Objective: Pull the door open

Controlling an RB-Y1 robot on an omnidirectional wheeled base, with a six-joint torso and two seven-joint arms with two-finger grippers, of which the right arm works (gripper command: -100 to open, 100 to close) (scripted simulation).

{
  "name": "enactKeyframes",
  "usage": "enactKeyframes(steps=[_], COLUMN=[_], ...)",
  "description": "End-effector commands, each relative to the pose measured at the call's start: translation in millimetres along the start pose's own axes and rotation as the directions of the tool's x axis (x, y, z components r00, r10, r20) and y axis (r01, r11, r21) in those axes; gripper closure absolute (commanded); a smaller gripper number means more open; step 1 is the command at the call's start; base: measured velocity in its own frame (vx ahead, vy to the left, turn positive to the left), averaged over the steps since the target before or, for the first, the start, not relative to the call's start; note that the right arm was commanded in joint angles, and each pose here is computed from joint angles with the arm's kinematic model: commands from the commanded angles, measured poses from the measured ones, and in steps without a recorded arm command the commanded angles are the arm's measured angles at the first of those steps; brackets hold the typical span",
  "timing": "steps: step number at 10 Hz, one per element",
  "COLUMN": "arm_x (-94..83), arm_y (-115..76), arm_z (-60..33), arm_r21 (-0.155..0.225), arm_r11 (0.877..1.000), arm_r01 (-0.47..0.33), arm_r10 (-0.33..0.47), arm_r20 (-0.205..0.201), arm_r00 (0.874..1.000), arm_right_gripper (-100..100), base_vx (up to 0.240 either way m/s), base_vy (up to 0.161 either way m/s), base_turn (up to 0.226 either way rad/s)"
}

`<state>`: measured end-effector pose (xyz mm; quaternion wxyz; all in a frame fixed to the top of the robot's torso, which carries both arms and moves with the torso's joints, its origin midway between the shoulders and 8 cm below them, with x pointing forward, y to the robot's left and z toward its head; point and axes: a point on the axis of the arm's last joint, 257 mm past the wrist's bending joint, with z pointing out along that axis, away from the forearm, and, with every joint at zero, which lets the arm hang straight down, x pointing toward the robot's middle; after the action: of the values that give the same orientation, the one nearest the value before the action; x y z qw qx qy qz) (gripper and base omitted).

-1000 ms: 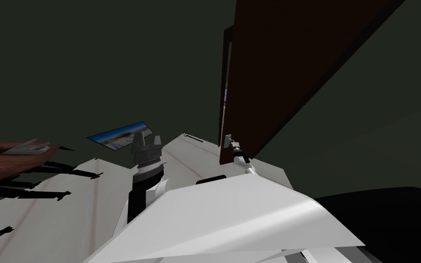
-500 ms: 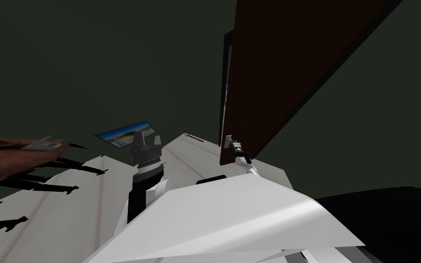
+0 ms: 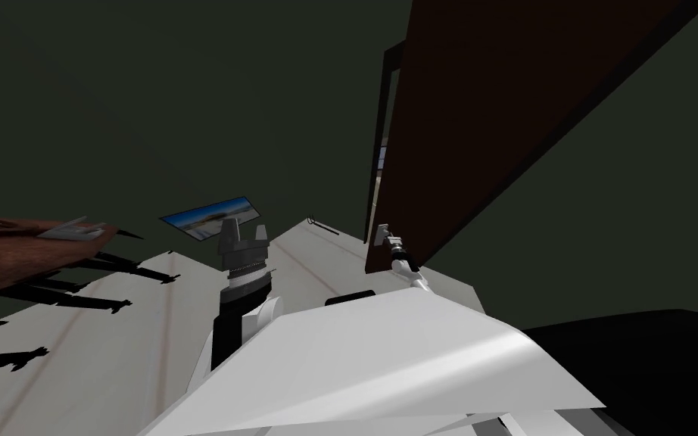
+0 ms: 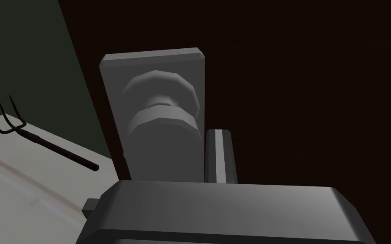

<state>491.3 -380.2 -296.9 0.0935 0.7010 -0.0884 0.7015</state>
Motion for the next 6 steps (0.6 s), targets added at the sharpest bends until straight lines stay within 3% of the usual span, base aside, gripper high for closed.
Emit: enactKeyframes(steps=[1,3,4,6], arm_x=[-0.2,-0.2,0.5,0.7], arm_y=[-2.8,-2.8,-16.2,-23.2], arm_z=[-0.2,-0.2,-2.7,-4.0], arm_r21=[0.004,0.004,0.038,0.054], arm_r11=[1.000,1.000,0.999,0.999], arm_r01=[-0.002,-0.002,-0.001,-0.002], arm_r10=[0.002,0.002,0.001,0.002], arm_r20=[0.000,0.000,0.000,0.000], arm_r00=[1.000,1.000,1.000,1.000], arm_right_gripper=[100,100,-100,-100], base_vx=[0.000,0.000,-0.143,-0.186], base_vy=[0.000,0.000,-0.053,-0.067], base_turn=[0.000,0.000,0.117,0.067])
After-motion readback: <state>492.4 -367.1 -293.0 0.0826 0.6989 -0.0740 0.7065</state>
